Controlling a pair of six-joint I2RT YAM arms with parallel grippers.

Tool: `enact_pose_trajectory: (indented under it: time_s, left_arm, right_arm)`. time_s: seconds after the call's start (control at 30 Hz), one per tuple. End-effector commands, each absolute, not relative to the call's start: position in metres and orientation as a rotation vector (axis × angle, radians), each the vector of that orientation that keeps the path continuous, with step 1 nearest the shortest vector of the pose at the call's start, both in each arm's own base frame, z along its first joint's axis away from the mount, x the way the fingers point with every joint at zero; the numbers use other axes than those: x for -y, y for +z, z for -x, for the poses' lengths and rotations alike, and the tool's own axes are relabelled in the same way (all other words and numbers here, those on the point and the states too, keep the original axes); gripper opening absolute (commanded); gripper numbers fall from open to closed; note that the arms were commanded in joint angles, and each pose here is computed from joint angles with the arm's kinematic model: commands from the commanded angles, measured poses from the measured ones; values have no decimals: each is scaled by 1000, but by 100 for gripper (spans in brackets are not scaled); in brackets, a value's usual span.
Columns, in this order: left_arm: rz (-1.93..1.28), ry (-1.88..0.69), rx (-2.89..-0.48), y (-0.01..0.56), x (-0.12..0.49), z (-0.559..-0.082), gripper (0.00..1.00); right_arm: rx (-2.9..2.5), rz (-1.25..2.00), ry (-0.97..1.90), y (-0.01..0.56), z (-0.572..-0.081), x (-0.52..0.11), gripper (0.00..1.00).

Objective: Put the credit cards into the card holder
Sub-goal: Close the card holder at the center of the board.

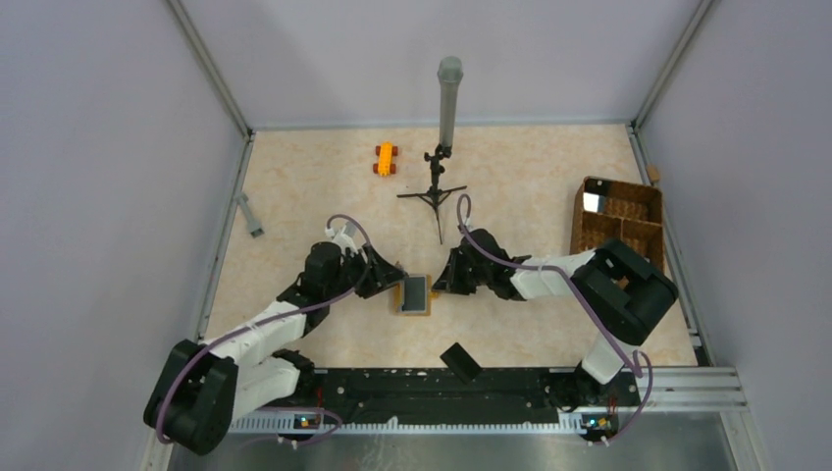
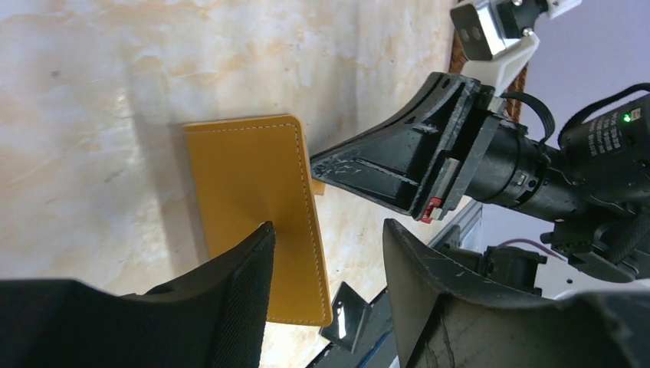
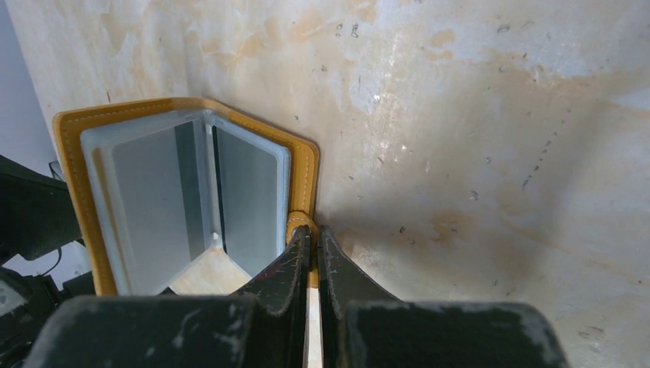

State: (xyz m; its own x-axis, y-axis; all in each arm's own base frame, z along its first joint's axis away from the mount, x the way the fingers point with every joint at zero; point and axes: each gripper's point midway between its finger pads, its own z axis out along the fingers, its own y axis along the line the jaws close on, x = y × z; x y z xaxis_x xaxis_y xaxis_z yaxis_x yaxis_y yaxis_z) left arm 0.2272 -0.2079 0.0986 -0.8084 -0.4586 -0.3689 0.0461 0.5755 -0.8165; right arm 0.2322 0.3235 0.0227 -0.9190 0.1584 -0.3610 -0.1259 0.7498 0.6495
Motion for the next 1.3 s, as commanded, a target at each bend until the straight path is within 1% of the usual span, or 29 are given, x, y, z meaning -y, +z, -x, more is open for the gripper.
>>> enact_pose_trajectory:
  time_s: [0.0, 0.17, 0.27, 0.47, 0.53, 0.6, 0.7, 0.77, 0.83, 0.93, 1.07, 1.27]
  left_arm:
    - [217, -1323, -2180, 111, 231, -228, 56]
    - [168, -1412, -2182, 111, 255, -224, 57]
    - [158, -1425, -2179, 112, 257, -222, 57]
    - [152, -1182, -2147, 125, 230, -232, 66]
    - [220, -1077, -2142, 124, 213, -237, 67]
    - [294, -982, -2161, 114, 197, -239, 66]
    - [466, -851, -2262, 82, 175, -233, 58]
    - [547, -805, -2296, 66, 166, -228, 55]
    - [613, -795, -2282, 60, 161, -227, 55]
    - [655, -806, -2229, 63, 156, -229, 58]
    - [644, -823, -2195, 65, 156, -231, 57]
    - [480, -1009, -2340, 60, 194, -218, 55]
  right_arm:
    - [-2559, -49, 1018, 19, -225, -327, 0]
    - [-2519, -110, 1001, 26, -230, -322, 0]
    - [-2503, -149, 981, 27, -231, -316, 0]
    - [-2476, -210, 936, 28, -232, -303, 0]
    - [-2477, -213, 918, 26, -232, -301, 0]
    - [-2482, -214, 913, 25, -232, -300, 0]
    - [-2484, -216, 922, 23, -231, -301, 0]
    - [-2486, -215, 927, 23, -231, -302, 0]
    - [-2486, -213, 931, 23, -231, -302, 0]
    - [-2488, -206, 934, 23, -231, -303, 0]
    - [-2489, -202, 931, 22, -230, -303, 0]
    - [-2481, -188, 972, 24, -230, -308, 0]
